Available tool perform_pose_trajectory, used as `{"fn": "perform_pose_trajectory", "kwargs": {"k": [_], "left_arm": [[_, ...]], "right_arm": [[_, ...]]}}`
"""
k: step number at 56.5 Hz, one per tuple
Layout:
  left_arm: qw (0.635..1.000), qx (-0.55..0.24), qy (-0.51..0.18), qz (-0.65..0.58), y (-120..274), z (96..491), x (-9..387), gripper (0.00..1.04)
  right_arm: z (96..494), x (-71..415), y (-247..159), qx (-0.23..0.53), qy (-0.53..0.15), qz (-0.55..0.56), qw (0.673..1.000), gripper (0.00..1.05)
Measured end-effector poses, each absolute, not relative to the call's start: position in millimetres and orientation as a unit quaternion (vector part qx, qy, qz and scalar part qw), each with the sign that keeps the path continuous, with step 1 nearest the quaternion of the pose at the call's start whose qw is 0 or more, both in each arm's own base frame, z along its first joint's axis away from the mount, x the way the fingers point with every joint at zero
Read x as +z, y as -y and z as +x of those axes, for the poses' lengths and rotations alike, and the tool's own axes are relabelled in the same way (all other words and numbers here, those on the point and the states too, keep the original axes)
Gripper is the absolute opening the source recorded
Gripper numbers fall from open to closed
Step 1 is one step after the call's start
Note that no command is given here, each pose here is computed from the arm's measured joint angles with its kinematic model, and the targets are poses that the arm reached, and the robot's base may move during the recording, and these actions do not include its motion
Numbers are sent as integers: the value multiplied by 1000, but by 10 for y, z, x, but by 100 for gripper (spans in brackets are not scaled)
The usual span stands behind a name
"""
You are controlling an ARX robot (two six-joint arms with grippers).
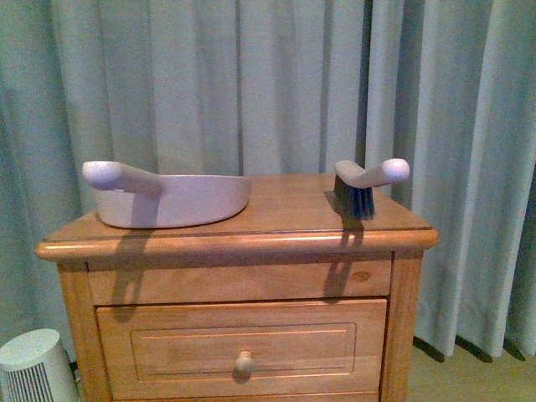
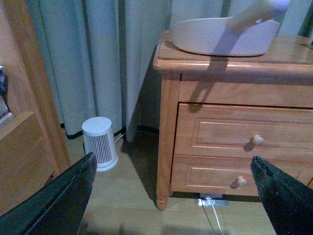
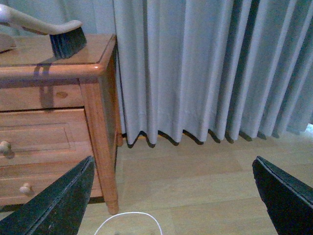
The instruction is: Clean up trash
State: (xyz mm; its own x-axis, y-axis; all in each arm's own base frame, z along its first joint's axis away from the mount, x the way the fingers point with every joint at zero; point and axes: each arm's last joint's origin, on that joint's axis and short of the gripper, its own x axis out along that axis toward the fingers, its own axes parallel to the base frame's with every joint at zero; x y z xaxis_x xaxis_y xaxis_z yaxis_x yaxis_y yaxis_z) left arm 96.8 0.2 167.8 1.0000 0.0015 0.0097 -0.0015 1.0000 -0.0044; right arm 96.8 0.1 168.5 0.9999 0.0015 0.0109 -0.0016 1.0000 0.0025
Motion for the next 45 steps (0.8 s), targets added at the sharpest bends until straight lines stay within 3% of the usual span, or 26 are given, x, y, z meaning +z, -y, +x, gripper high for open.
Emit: {"fn": "perform_pose_trajectory", "kwargs": {"k": [45], "left_arm": [[1000, 1, 5, -2, -2, 968, 1678, 97]], "right_arm": [[968, 1685, -1, 1, 6, 1, 1000, 97]]}}
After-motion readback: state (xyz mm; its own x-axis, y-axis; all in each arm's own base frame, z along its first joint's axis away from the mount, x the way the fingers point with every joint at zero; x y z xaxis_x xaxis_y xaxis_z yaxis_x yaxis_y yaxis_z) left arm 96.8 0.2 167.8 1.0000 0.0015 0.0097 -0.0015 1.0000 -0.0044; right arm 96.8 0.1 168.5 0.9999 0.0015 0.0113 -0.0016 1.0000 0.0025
